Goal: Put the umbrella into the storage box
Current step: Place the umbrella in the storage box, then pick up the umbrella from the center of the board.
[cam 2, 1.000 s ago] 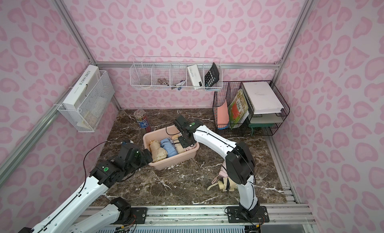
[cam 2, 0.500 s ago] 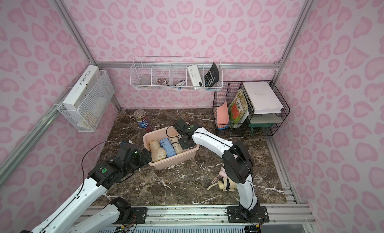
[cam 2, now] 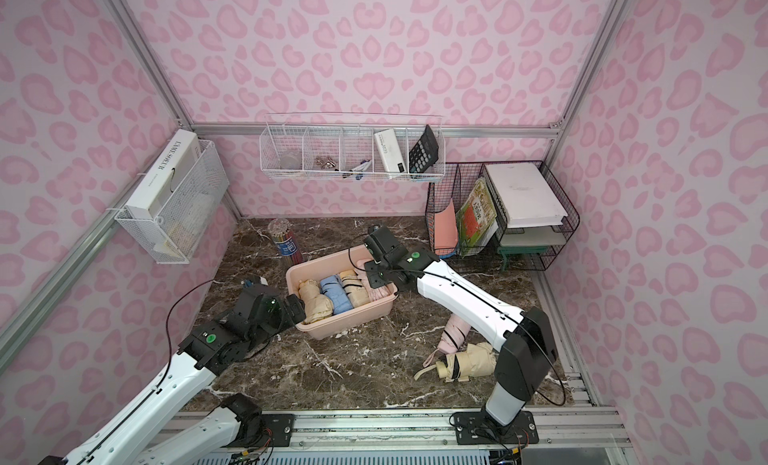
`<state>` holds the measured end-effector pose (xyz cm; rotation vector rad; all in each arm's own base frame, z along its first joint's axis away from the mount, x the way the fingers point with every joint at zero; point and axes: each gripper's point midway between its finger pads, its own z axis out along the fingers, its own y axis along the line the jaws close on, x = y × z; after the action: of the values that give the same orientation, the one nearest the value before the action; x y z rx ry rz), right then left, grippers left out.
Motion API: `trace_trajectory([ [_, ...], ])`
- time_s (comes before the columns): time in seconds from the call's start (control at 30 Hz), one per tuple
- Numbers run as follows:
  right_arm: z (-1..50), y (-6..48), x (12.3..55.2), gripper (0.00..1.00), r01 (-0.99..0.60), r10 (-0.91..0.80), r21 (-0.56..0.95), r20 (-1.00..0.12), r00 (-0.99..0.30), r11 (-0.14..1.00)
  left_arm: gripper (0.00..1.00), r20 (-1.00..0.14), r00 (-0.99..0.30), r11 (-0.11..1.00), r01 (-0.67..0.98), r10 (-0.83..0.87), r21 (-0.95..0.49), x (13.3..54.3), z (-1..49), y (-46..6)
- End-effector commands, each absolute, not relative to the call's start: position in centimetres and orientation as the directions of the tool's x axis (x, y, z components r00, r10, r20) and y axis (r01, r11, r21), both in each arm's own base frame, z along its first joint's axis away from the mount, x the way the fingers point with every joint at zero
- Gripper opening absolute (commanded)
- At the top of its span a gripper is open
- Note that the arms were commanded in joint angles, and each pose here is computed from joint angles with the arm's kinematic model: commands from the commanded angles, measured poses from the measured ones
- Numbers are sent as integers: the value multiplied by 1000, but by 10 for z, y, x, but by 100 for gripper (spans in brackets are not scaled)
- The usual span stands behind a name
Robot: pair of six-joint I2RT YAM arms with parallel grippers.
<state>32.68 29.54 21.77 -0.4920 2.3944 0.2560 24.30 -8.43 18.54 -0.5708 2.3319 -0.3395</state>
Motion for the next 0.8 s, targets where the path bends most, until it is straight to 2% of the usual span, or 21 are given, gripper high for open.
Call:
trace_trajectory([
  [0.0, 218, 264, 328, 60, -252, -130, 88, -669, -732, 964, 98, -586, -648, 869, -292, -487, -400, 247, 190, -86],
  [0.17, 187, 192, 317, 63, 33, 102, 123, -616, -781, 992, 98, -589, -640, 866, -302, -493, -398, 248, 191, -85],
  [0.23, 175, 160, 310, 63, 172, 216, 131, -579, -786, 976, 98, -586, -640, 865, -306, -497, -398, 248, 190, -84],
  [0.33, 156, 127, 295, 66, 295, 315, 125, -528, -788, 947, 98, -583, -637, 860, -317, -505, -399, 247, 189, -83],
  [0.53, 126, 92, 277, 74, 399, 403, 118, -493, -772, 909, 98, -583, -632, 858, -322, -510, -401, 245, 187, -81],
  [0.77, 92, 80, 267, 85, 409, 427, 140, -429, -796, 902, 98, -581, -627, 852, -327, -519, -408, 244, 187, -80],
])
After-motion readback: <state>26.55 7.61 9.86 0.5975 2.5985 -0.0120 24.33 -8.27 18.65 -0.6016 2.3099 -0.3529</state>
